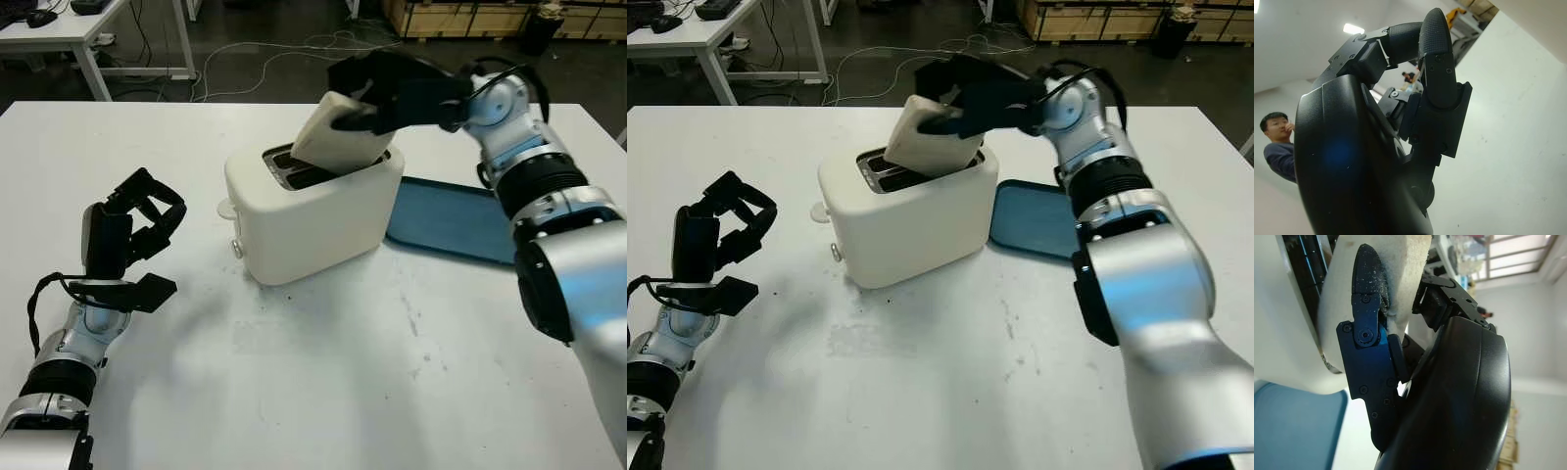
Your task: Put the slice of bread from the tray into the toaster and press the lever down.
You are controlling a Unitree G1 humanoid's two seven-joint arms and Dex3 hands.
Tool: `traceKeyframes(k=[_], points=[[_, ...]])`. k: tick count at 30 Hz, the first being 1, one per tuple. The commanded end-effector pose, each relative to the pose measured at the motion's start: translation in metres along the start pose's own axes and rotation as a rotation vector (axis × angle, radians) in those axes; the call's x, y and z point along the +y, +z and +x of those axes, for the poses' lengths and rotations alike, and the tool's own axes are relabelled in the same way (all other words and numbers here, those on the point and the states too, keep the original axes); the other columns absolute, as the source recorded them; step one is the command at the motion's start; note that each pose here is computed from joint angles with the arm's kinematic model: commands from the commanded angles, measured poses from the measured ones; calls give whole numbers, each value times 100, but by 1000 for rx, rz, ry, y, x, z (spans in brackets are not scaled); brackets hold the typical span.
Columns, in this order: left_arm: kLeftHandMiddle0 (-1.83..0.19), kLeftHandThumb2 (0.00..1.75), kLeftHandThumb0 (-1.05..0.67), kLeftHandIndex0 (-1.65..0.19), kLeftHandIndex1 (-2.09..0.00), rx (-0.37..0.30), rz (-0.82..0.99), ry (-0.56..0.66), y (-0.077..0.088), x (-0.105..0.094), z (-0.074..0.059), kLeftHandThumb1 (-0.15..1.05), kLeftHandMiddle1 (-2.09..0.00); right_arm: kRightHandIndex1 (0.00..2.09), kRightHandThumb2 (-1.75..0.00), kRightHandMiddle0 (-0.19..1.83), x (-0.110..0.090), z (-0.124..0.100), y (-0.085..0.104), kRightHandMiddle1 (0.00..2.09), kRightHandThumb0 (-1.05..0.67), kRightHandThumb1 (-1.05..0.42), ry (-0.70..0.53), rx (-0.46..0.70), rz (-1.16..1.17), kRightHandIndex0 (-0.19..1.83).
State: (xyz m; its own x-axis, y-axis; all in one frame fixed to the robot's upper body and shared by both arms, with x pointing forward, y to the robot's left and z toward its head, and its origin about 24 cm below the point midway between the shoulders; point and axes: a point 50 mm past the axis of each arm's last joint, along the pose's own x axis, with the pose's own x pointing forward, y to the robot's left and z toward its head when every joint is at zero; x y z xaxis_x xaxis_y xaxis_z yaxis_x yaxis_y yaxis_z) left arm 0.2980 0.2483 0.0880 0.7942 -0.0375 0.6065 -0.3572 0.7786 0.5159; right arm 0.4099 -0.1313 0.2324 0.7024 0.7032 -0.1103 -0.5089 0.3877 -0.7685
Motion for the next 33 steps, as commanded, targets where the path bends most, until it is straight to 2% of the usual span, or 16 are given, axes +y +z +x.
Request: traceKeyframes(k=[1,11,26,33], points=[[-79,37,-105,-59,-148,19,-7,3,-2,-1,-4,92,-166,175,-25,89,-14,-4,6,175,-56,-92,-13,-1,19,111],[-78,37,-105,-57,-148,14,-17,8,-1,-1,-4,92,-166,175,-21,87,-11,-3,7,175,-57,-92,107,52,-17,108],[-77,39,-105,-56,-151,19,2,6,-1,-1,-2,92,-168,175,-21,86,19,11,3,175,-53,-92,287,94,-53,107],[-78,40,-105,-55,-152,17,22,7,0,-1,-1,92,-170,175,-23,92,7,9,12,175,-57,-92,276,67,-12,112]])
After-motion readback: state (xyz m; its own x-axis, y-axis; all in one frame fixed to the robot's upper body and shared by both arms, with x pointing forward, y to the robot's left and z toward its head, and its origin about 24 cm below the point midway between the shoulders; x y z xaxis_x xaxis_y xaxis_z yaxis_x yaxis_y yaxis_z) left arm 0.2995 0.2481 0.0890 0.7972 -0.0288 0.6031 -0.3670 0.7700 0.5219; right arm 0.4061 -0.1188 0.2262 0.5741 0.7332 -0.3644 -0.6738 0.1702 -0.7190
